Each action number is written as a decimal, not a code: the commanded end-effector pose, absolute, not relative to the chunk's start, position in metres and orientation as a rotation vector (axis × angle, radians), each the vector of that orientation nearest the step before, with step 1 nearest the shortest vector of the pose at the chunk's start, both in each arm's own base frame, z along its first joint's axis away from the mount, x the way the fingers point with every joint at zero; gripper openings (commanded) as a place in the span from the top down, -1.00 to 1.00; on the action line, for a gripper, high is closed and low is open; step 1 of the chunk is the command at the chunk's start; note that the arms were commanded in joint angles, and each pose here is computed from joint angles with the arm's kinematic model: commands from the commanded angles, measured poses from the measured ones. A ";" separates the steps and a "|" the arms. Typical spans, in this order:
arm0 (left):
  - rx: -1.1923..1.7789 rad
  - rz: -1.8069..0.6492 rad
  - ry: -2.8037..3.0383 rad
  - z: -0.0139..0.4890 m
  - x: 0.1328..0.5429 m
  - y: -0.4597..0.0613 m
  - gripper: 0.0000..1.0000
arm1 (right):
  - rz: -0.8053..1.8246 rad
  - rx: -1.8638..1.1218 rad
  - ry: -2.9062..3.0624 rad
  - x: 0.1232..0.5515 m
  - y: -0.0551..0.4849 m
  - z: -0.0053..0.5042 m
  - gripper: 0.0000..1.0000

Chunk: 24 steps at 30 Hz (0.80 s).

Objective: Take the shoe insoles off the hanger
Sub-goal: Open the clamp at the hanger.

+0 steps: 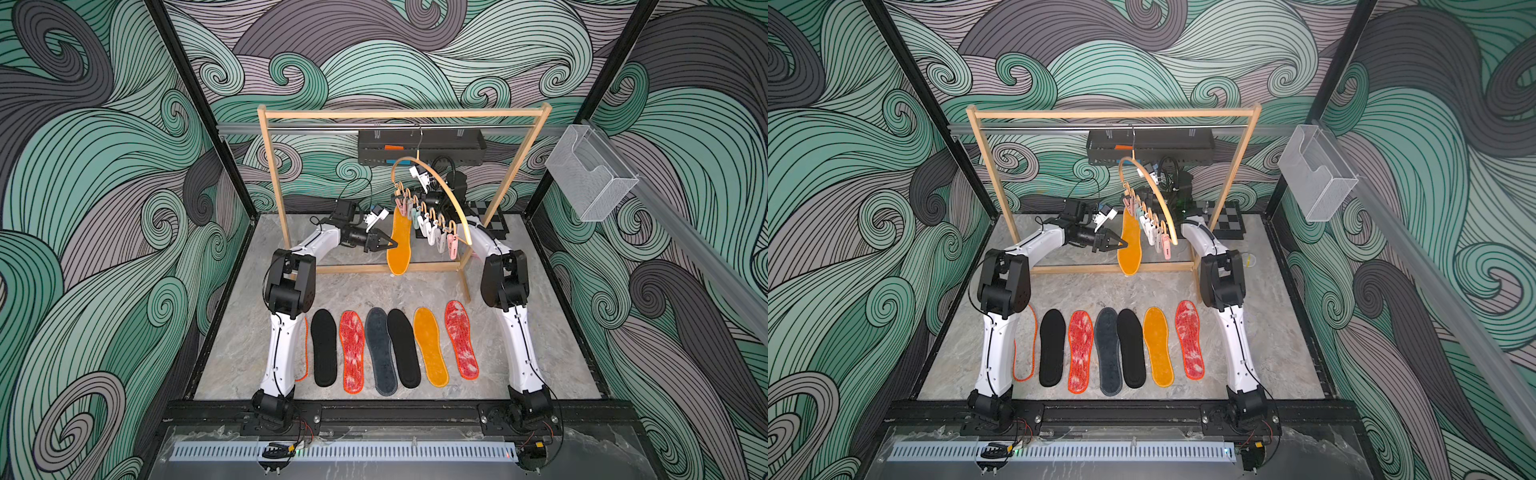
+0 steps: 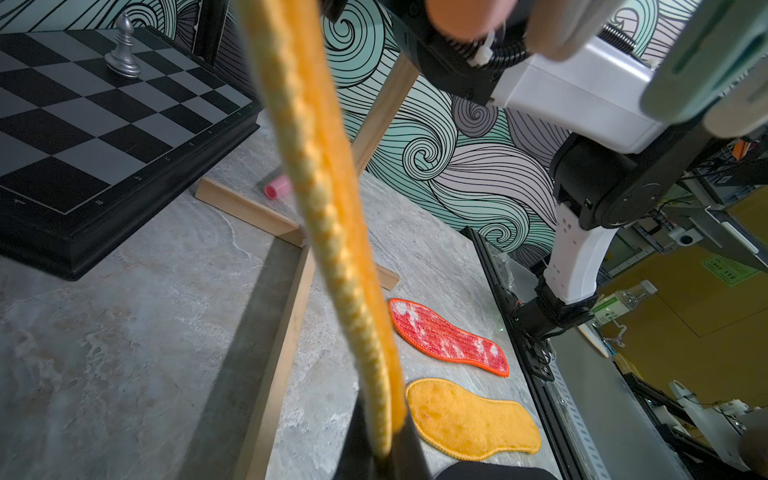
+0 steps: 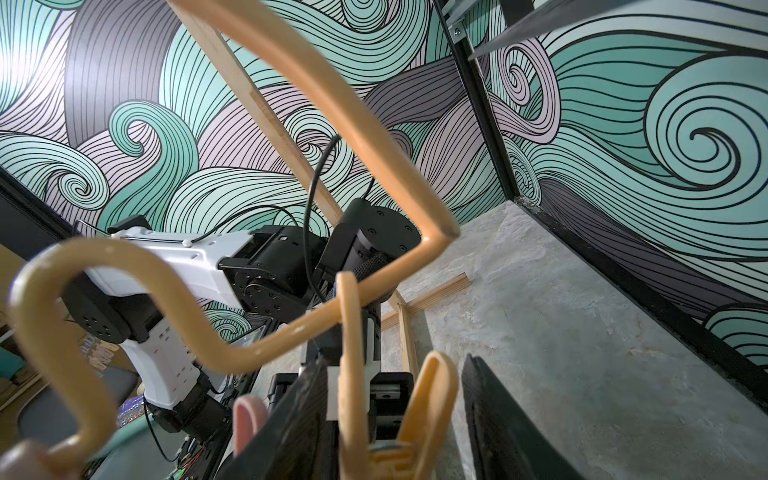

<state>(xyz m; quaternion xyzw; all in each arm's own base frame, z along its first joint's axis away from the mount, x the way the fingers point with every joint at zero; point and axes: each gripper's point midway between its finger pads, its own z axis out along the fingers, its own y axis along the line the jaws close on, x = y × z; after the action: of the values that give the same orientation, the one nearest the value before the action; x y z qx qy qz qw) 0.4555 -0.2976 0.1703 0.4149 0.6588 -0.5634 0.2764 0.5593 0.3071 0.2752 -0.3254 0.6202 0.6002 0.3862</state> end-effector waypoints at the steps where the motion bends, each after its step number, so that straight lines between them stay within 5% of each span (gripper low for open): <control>1: 1.135 -1.515 1.726 0.183 0.456 -0.296 1.00 | 1.538 -0.860 1.533 0.556 0.311 0.288 -0.07; 9: 1.141 -1.506 1.726 0.184 0.456 -0.296 1.00 | 1.563 -0.844 1.545 0.557 0.315 0.287 0.00; 16: 1.141 -1.501 1.737 0.183 0.455 -0.294 1.00 | 1.572 -0.852 1.549 0.555 0.319 0.283 0.51; 24: 1.106 -1.456 1.811 0.181 0.457 -0.292 1.00 | 1.565 -0.843 1.548 0.556 0.319 0.285 0.74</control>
<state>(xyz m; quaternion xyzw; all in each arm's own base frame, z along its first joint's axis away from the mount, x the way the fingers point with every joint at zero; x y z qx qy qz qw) 0.4526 -0.2958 0.1640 0.4112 0.6704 -0.5577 0.2656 0.5553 0.3154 0.2889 -0.3293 0.6078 0.6114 0.3851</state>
